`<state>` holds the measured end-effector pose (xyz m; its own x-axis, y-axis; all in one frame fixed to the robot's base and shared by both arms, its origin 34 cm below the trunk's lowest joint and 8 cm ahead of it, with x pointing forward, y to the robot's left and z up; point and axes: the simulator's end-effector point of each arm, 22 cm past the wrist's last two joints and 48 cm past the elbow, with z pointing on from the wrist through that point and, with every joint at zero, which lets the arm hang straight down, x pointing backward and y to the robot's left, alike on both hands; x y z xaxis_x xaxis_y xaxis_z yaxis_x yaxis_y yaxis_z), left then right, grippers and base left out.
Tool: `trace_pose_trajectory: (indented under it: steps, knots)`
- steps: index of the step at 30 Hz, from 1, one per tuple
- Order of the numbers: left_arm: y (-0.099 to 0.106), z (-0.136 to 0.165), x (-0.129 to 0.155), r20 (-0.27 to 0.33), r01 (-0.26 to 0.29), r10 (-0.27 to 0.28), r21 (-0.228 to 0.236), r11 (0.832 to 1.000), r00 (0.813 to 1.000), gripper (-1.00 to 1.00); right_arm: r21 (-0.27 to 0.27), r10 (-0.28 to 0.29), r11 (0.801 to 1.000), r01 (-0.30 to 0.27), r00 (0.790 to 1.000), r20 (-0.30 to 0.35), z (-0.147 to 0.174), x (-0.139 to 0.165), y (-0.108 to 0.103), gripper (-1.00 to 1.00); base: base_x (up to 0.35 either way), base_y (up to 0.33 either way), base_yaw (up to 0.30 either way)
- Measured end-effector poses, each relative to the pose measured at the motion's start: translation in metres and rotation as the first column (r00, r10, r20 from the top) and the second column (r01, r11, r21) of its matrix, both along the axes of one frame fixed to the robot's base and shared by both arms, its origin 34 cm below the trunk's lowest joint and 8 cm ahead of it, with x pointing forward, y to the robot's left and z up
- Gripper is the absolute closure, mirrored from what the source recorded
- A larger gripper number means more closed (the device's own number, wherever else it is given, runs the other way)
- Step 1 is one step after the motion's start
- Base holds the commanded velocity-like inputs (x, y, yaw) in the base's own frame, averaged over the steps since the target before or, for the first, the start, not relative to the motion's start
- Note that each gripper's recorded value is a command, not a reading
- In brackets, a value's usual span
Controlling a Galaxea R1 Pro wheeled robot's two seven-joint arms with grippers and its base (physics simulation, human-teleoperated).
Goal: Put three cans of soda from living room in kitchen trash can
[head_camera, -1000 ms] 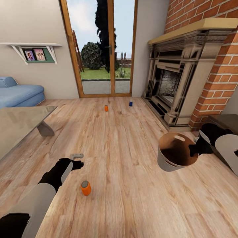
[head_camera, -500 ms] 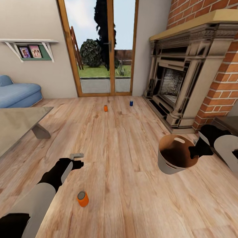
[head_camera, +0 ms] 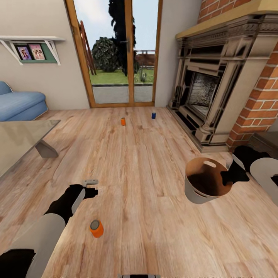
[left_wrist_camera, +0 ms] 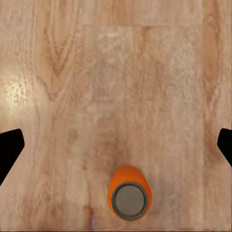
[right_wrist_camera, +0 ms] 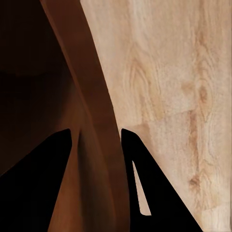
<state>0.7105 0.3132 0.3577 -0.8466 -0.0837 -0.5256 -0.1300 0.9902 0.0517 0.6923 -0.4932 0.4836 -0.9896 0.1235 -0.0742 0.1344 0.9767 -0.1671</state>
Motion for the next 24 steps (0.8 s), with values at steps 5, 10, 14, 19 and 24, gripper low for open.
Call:
trace_pose_trajectory:
  steps: [5,10,14,19,24]
  knots:
    - [-0.011,-0.022,-0.010,-0.058,0.011,-0.012,-0.015,1.000,0.998,-1.00,-0.006,0.002,1.000,-0.002,1.000,-0.031,-0.017,-0.002,-0.002,1.00,0.000,0.000,0.000]
    - [-0.024,-0.044,-0.022,-0.121,0.023,-0.027,-0.035,0.999,0.992,-1.00,0.001,0.000,1.000,0.000,0.998,-0.057,-0.035,-0.003,0.000,1.00,0.000,0.000,0.000]
    - [-0.033,-0.058,-0.027,-0.149,0.031,-0.038,-0.051,0.998,0.988,-1.00,-0.005,0.002,1.000,-0.003,0.997,-0.081,-0.049,-0.005,-0.001,1.00,0.000,0.000,0.000]
    - [-0.039,-0.076,-0.033,-0.177,0.037,-0.048,-0.067,0.997,0.983,-1.00,0.000,0.000,1.000,0.000,0.994,-0.107,-0.067,-0.007,0.000,1.00,0.000,0.000,0.000]
    - [-0.041,-0.093,-0.040,-0.204,0.036,-0.050,-0.070,0.997,0.978,-1.00,-0.001,0.001,1.000,-0.002,0.991,-0.135,-0.084,-0.010,0.000,1.00,0.000,0.000,0.000]
